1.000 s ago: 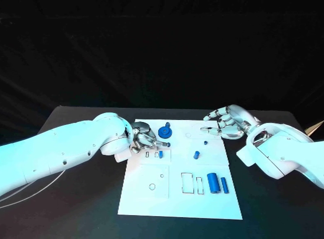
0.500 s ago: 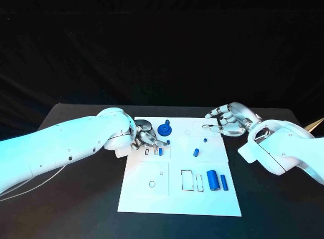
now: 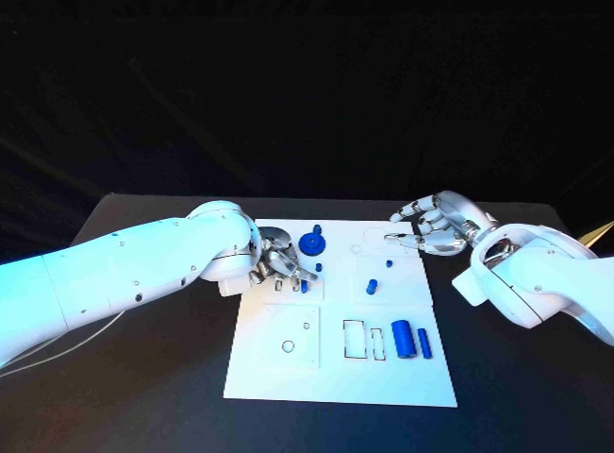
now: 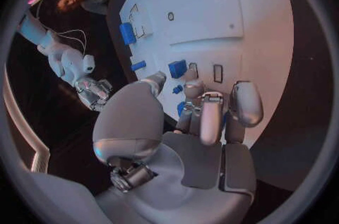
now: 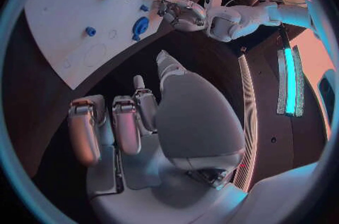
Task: Assemble the parts on the task board
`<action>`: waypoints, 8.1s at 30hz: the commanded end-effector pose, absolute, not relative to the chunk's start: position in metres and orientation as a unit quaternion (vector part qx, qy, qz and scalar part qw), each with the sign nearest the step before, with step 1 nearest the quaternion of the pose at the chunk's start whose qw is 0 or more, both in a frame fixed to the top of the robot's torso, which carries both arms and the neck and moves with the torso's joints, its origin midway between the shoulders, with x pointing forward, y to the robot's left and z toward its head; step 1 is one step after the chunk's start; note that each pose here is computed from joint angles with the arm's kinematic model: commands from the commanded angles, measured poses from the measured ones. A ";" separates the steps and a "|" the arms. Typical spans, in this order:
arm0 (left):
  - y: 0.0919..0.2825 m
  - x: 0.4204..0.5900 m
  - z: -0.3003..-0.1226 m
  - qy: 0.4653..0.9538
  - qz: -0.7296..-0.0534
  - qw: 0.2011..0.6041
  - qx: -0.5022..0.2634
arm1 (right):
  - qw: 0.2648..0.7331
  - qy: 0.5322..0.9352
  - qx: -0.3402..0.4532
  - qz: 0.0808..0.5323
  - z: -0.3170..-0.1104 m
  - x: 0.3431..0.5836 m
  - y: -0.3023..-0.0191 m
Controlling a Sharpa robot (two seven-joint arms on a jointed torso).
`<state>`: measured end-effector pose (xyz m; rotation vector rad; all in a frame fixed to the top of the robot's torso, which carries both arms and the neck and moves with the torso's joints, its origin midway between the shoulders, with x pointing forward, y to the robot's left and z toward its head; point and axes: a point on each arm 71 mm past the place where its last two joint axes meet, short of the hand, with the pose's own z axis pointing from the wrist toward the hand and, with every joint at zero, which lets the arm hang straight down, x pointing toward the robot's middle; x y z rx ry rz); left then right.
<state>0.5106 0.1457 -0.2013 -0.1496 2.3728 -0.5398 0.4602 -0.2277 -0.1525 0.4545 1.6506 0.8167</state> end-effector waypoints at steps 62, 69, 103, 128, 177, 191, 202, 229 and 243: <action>0.159 0.502 -0.196 0.899 -0.251 0.333 -0.133 | 0.576 0.716 0.188 0.346 -0.155 0.463 -0.229; 0.162 0.502 -0.193 0.891 -0.229 0.376 -0.108 | 0.576 0.716 0.188 0.346 -0.155 0.463 -0.230; 0.154 0.498 -0.204 0.893 -0.199 0.398 -0.062 | 0.579 0.712 0.186 0.350 -0.154 0.462 -0.230; 0.155 0.495 -0.207 0.903 -0.187 0.385 -0.041 | 0.579 0.713 0.185 0.350 -0.154 0.463 -0.229; 0.152 0.495 -0.208 0.906 -0.188 0.378 -0.039 | 0.579 0.713 0.184 0.349 -0.155 0.463 -0.229; 0.151 0.496 -0.208 0.905 -0.189 0.379 -0.042 | 0.579 0.713 0.184 0.350 -0.155 0.464 -0.229; 0.148 0.497 -0.209 0.905 -0.190 0.377 -0.042 | 0.581 0.711 0.185 0.350 -0.155 0.464 -0.229; 0.150 0.499 -0.210 0.905 -0.189 0.379 -0.048 | 0.588 0.705 0.190 0.347 -0.154 0.464 -0.232; 0.151 0.500 -0.210 0.904 -0.188 0.380 -0.050 | 0.588 0.705 0.191 0.347 -0.154 0.464 -0.233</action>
